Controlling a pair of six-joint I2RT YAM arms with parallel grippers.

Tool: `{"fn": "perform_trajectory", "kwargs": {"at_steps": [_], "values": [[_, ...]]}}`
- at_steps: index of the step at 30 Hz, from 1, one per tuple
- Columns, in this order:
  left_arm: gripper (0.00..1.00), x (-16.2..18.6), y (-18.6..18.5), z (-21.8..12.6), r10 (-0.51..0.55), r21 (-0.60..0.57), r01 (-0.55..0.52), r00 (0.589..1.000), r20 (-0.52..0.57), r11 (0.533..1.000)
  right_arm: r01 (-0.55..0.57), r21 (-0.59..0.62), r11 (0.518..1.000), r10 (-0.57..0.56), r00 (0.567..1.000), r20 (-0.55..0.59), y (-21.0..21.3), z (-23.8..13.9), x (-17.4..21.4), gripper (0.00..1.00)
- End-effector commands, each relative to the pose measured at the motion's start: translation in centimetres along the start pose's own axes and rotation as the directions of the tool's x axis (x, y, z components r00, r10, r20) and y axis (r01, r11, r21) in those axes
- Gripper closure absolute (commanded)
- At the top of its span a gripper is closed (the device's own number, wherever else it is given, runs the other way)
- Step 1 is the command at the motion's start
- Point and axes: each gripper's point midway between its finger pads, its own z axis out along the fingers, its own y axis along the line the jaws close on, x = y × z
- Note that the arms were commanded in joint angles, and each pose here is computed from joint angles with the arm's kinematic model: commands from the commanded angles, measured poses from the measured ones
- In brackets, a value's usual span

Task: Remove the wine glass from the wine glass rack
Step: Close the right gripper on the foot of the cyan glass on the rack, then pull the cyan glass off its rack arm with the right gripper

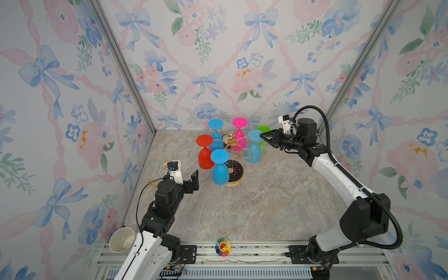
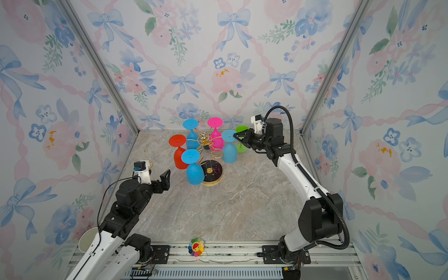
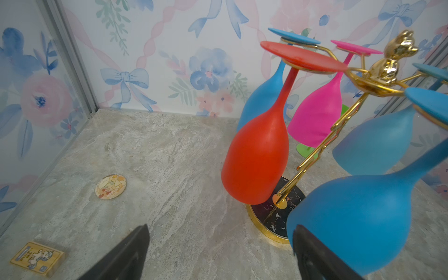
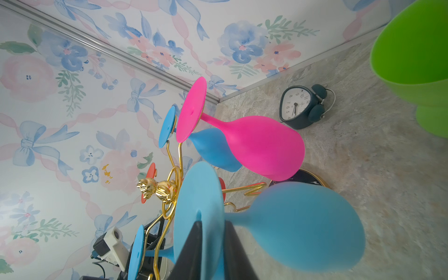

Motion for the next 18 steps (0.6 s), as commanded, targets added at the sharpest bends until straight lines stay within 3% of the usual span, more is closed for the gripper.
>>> {"fn": "perform_trajectory", "kwargs": {"at_steps": [1, 18], "values": [[0.06, 0.0, 0.0, 0.0, -0.014, 0.006, 0.014, 1.000, 0.016, 1.000, 0.012, -0.030, 0.999, -0.012, 1.000, -0.006, 0.7, -0.1, 0.4, 0.83], [0.06, -0.3, 0.0, -0.4, -0.020, 0.011, 0.020, 0.999, 0.035, 1.000, 0.000, -0.078, 0.997, 0.000, 1.000, -0.003, 2.2, -0.6, 0.6, 0.95]]}}
